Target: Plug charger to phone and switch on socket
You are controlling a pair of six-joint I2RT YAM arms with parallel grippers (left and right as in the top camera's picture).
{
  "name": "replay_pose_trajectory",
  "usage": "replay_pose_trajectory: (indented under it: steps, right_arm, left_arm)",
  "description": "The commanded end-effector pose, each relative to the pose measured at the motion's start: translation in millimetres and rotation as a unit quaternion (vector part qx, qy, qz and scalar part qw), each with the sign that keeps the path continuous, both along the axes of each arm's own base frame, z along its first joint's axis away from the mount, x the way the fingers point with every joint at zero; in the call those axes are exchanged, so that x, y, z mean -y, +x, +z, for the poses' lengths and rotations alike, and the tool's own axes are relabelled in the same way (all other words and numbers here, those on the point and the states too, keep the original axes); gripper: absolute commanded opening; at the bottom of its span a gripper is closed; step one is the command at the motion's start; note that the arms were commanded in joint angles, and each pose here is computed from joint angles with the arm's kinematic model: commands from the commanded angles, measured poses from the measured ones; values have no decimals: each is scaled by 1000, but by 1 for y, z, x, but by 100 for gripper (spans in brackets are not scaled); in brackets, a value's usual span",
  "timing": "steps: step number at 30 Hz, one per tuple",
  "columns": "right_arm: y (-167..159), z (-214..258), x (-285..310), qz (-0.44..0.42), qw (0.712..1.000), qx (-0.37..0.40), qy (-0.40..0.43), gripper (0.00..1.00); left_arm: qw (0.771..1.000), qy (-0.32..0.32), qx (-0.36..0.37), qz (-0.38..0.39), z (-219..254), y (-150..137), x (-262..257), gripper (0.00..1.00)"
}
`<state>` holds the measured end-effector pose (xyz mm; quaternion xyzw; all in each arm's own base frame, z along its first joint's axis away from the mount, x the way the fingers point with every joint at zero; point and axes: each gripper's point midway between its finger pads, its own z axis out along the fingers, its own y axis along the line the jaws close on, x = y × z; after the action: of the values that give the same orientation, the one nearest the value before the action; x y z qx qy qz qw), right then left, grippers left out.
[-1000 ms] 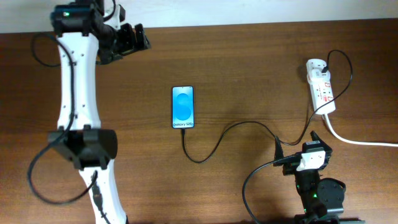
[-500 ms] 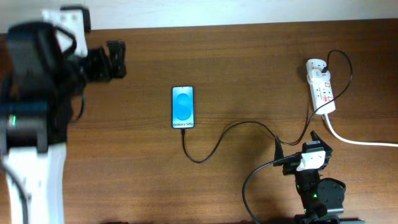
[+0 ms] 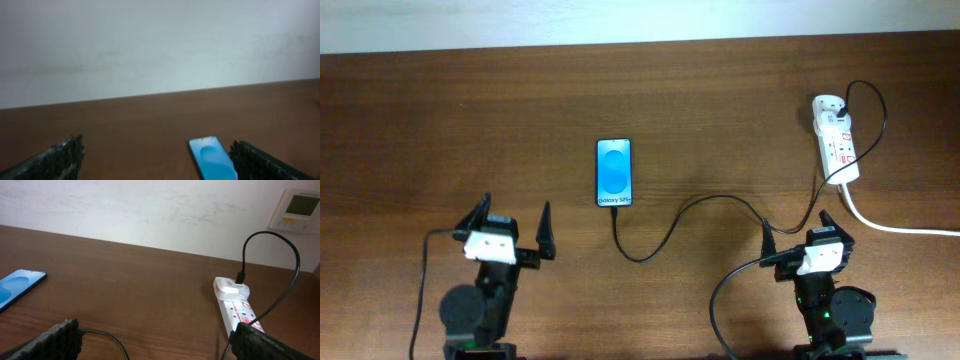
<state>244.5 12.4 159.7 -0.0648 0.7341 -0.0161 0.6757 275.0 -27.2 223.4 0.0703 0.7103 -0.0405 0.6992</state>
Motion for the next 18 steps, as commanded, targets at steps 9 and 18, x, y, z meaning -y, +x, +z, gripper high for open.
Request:
replay_pose_trajectory:
  steps: [9, 18]
  right_arm:
    - [0, -3, 2, -4, 1000, -2, -2, 98]
    - [0, -3, 2, -4, 1000, -2, -2, 98]
  left_arm:
    - [996, 85, 26, 11, -44, -22, -4, 99]
    - [995, 94, -9, 8, -64, -30, -4, 99]
